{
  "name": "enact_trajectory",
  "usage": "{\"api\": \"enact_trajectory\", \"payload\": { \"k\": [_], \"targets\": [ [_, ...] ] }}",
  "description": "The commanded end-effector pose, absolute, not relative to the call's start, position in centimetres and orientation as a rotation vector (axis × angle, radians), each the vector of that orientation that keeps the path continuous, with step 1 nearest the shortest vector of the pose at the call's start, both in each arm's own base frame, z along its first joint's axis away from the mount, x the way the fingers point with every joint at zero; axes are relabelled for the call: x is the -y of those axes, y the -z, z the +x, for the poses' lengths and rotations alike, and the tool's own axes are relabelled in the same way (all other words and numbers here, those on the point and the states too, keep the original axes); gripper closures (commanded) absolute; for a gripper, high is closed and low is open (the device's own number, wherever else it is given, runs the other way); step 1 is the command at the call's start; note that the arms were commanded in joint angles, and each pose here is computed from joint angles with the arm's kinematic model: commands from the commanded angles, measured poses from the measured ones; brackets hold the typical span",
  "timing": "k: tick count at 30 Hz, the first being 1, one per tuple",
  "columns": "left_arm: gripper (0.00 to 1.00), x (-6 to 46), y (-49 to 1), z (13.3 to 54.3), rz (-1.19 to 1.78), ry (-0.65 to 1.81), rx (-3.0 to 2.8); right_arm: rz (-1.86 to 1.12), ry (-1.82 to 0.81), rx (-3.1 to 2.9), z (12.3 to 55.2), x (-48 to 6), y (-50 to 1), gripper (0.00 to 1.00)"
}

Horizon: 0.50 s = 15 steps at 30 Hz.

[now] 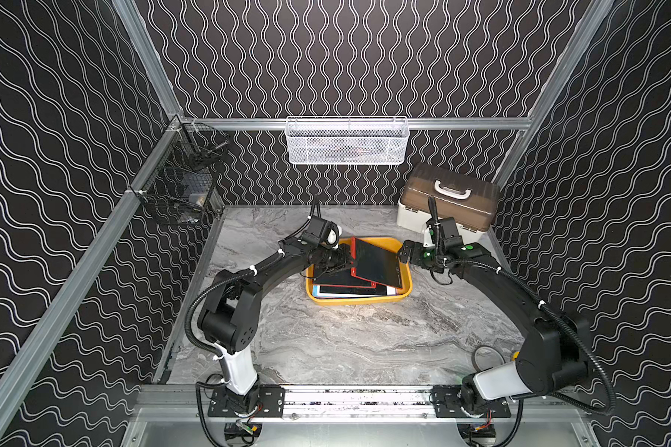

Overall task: Take out the writing tablet from the storage box
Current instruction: Pick up the writing tablet from the storage box.

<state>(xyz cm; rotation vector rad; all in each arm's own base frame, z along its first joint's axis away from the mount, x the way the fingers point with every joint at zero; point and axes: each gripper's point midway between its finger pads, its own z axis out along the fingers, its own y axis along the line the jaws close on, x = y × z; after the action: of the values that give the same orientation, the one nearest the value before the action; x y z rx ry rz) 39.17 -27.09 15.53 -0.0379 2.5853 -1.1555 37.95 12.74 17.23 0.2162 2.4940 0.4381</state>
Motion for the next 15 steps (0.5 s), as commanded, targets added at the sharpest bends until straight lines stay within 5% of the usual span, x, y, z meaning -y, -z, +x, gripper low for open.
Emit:
{"api": "enact_trajectory", "payload": {
  "k": [1,15],
  "targets": [
    [1.00,26.8,-17.6,39.0,-0.037,1.164,-2.566,0.251,-0.536,-2.468,37.9,-12.8,-18.5,0.03],
    [1.00,22.7,-26.9,37.0,-0.120,1.265,-2.414,0.237,-0.790,-2.315,38.5,-12.9,-23.9,0.02]
  ]
}}
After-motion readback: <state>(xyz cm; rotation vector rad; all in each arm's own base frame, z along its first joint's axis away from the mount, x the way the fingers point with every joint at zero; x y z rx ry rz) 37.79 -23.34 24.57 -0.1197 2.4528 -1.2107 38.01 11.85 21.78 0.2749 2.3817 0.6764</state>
